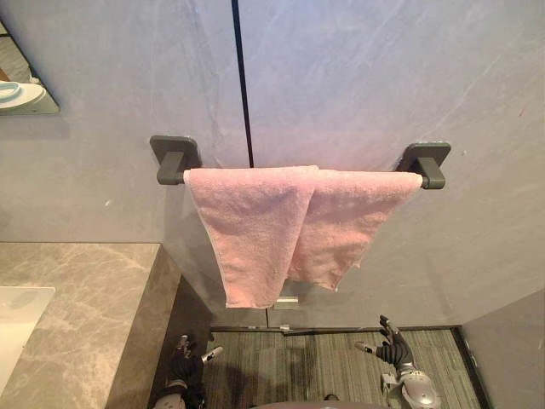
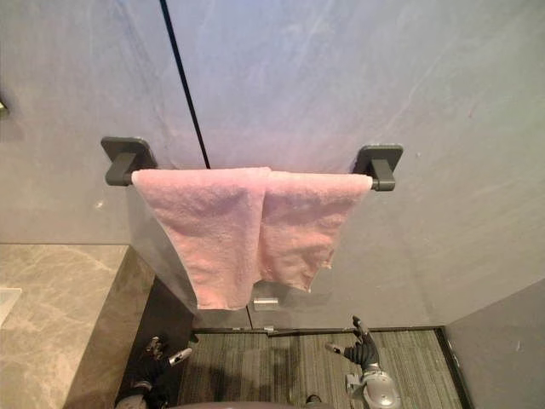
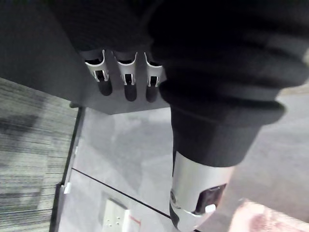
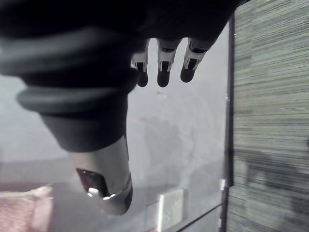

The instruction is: Organize washtable

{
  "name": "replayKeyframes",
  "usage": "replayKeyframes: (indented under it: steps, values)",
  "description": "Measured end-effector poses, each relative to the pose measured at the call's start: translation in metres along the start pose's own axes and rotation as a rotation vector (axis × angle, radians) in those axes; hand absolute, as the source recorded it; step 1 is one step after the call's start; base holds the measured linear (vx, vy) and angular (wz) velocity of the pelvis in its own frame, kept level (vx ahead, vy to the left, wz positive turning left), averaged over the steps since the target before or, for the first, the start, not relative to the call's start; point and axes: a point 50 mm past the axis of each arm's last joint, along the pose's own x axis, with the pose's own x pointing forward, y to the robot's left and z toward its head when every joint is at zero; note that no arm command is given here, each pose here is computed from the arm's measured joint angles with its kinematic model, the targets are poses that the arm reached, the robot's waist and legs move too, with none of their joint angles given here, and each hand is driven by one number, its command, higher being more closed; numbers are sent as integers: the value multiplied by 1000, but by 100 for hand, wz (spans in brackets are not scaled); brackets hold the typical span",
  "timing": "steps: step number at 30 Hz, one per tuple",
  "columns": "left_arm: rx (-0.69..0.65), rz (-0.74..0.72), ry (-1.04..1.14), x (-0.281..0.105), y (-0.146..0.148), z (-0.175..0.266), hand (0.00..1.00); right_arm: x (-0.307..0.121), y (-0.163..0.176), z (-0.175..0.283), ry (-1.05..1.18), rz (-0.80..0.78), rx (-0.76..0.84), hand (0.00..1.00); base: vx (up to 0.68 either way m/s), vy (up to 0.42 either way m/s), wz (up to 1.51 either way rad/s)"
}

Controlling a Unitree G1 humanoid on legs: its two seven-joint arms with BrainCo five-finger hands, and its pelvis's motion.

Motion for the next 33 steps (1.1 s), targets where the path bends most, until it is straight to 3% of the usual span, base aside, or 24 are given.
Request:
replayKeyframes:
  steps: [12, 33]
  values:
    - [82, -10, 168, 0, -3, -30, 0, 0, 7, -31, 172, 21, -30, 0, -3, -3, 0]
    - [107, -8, 191, 4, -3, -31, 0, 1, 9, -41, 235, 11, -27, 0, -23, -26, 0]
